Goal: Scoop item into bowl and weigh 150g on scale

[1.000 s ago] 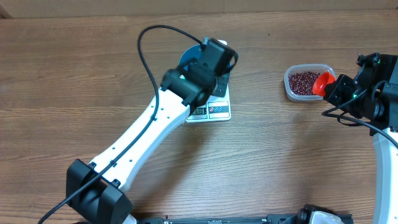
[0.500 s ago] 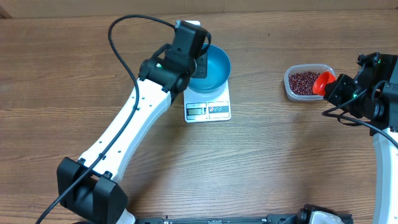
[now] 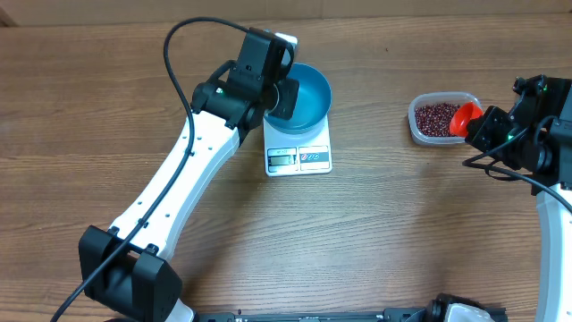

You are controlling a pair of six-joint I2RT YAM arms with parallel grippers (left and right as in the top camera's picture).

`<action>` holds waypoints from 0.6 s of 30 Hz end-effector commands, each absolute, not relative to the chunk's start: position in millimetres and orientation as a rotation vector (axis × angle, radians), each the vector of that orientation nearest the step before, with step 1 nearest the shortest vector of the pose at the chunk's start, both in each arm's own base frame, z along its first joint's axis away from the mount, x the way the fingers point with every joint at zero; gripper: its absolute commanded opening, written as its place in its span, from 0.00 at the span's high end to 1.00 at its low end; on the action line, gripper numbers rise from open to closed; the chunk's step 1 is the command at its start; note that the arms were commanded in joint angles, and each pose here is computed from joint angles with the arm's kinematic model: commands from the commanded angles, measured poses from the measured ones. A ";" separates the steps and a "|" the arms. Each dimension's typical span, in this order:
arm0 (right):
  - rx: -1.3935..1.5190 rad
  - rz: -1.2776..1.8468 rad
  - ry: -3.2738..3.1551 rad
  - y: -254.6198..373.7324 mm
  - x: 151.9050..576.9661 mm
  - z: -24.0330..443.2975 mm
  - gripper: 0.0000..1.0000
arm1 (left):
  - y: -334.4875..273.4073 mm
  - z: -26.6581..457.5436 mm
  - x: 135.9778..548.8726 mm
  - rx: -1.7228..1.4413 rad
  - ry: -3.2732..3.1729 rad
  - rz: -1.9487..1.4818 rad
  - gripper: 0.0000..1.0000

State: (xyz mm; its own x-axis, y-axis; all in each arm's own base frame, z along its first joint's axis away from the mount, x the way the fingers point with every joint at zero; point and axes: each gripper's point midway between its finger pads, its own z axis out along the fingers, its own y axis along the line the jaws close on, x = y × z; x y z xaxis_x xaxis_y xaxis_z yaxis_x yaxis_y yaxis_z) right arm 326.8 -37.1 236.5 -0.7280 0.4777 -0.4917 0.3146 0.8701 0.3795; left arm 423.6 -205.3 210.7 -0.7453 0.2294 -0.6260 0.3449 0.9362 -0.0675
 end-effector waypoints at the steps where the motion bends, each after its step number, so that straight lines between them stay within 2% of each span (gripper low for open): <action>1: 0.559 0.338 2.416 -41.0 329.2 245.3 0.96 | -210.5 214.4 413.7 0.471 2.450 -0.295 0.96; 10: 0.557 0.338 2.409 -41.4 330.5 246.3 0.96 | -213.1 263.3 374.7 0.700 2.329 -0.375 0.95; 18: 0.554 0.337 2.403 -41.7 331.8 247.4 0.96 | -204.5 254.0 340.2 0.785 2.410 -0.401 0.95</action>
State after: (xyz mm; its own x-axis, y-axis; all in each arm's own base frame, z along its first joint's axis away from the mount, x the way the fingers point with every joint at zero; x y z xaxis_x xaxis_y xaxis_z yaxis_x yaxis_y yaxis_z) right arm 329.5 -37.9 238.6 -0.7207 0.4762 -0.5039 0.3096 0.8713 0.3807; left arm 346.9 -202.4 259.6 -0.6784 0.4088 -0.6105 0.5740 0.8136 -0.0930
